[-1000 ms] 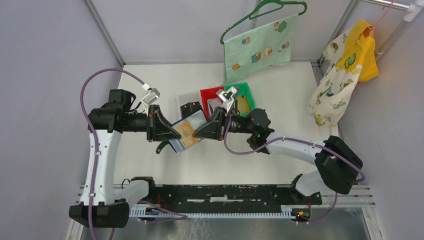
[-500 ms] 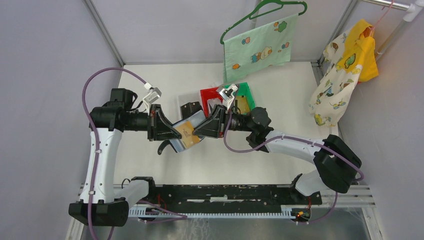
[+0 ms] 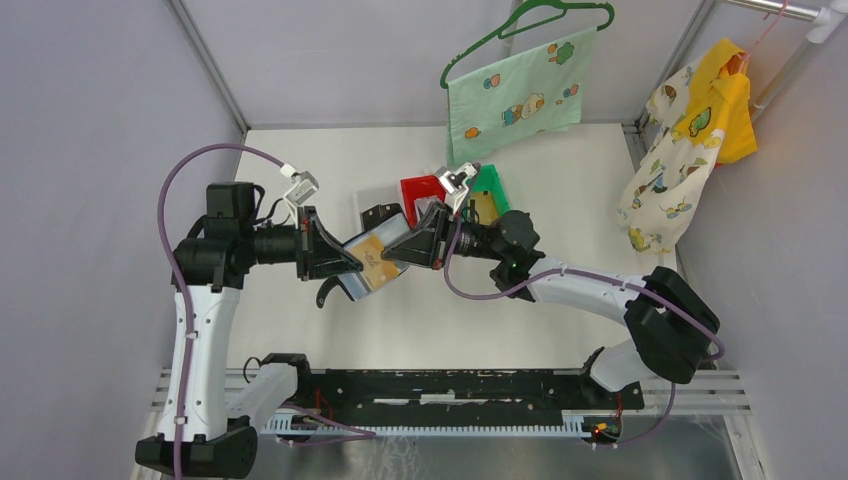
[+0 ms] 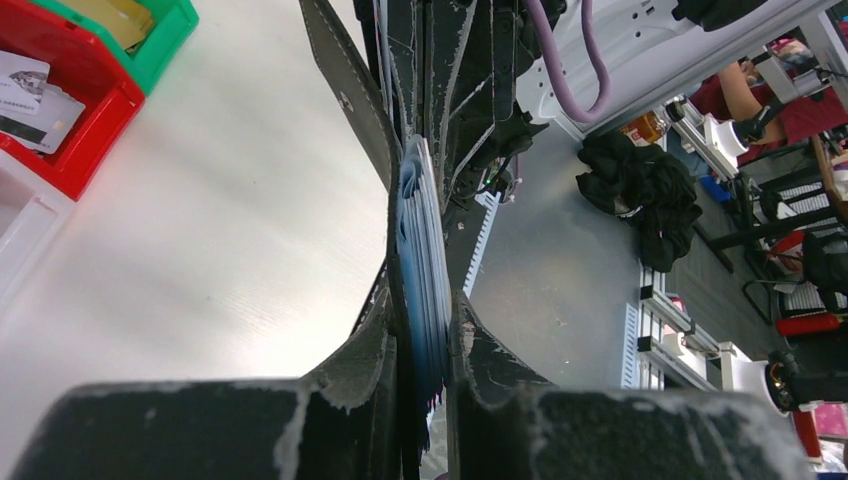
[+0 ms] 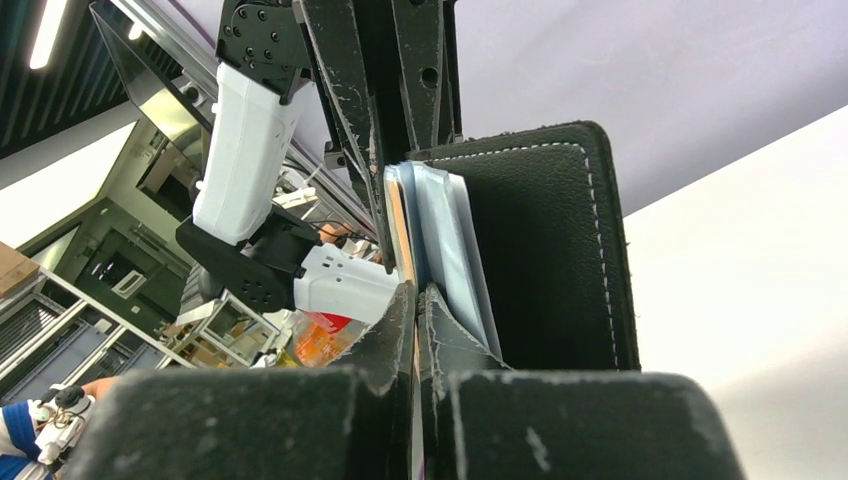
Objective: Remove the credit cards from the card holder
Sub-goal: Remove the credit card from the card holder.
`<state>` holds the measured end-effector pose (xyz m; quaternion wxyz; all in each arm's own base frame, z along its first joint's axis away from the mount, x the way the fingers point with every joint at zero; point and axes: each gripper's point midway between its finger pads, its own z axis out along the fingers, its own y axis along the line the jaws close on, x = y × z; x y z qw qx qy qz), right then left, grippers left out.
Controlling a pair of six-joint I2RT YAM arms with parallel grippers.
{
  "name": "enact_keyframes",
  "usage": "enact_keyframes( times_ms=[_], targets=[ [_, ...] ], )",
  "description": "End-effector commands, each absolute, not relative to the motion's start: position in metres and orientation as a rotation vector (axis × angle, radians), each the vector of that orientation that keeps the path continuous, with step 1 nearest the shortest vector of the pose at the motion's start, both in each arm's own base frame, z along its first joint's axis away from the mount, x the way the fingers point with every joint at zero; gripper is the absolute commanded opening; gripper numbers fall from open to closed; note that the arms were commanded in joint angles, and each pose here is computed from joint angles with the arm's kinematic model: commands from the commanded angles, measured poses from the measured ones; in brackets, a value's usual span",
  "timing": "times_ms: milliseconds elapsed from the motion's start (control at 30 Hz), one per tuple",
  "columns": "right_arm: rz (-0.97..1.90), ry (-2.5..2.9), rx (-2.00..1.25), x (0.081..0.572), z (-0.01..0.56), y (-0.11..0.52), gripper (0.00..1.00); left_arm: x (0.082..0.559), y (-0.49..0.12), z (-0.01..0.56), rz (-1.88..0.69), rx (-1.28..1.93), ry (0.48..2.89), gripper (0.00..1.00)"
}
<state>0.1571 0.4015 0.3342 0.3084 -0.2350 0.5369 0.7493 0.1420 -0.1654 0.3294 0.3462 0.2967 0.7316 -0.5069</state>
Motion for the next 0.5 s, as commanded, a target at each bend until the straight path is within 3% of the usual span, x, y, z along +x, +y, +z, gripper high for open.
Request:
enact_keyframes(
  times_ms=[0,200,467],
  targets=[
    [2.034,1.288,-0.652,0.145,0.361,0.391,0.0,0.16,-0.164,0.332,-1.266,0.749,1.899,0.04],
    [2.06,1.31,-0.575,0.155,0.351,0.38,0.0,0.176,-0.157,0.321,-1.175,0.68,1.986,0.06],
    [2.083,1.32,-0.467,0.169,0.342,0.367,0.0,0.159,-0.163,0.33,-1.274,0.734,1.933,0.21]
  ],
)
